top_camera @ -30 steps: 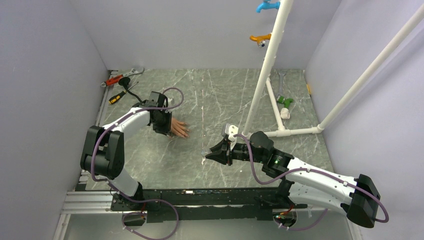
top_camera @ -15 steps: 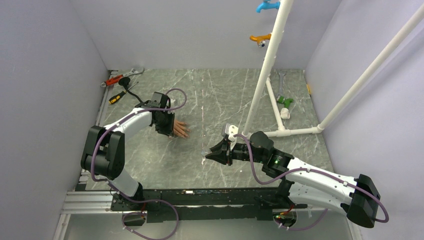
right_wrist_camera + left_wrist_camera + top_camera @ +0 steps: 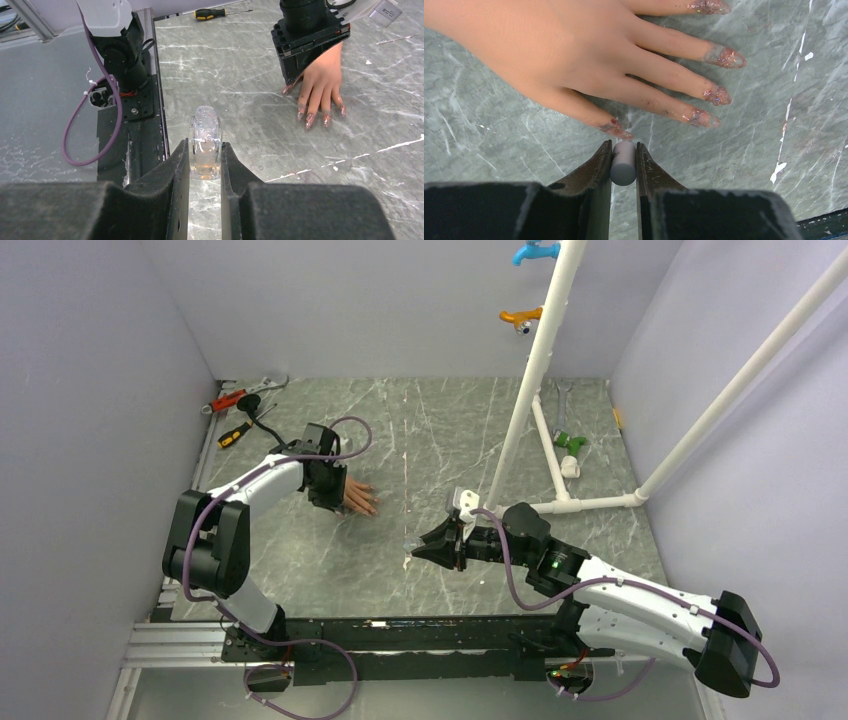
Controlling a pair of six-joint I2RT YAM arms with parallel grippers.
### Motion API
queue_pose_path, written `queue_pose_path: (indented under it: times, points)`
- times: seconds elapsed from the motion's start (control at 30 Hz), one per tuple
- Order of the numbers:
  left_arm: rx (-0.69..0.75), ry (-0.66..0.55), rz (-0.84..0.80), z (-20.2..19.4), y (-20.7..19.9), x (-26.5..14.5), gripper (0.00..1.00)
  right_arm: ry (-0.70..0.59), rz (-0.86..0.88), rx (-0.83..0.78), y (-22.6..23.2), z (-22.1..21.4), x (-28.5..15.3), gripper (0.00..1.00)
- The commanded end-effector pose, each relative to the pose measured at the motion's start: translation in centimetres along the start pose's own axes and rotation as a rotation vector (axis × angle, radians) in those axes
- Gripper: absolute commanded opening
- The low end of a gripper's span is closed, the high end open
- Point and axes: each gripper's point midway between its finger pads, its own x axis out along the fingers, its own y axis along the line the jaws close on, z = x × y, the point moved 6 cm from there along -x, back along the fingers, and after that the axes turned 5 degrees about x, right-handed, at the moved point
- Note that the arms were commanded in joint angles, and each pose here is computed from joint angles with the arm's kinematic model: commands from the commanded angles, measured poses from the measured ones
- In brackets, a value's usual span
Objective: Paint the nails
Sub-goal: Paint the nail polish on the nail.
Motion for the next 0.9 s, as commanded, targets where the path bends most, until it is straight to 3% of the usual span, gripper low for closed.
queue_pose_path:
  times: [0.0,0.87]
  points:
    - [-0.017,-0.046,0.028,1.50,0.74,-0.57,0.00,-0.093,0.015,-0.041,0.43,2.84,-0.11,0.00]
    - [-0.023,-0.097,-0.031,1.97,0.25,-0.99,0.00,-0.105,0.009,-0.047,0.56,2.90,-0.64,0.00]
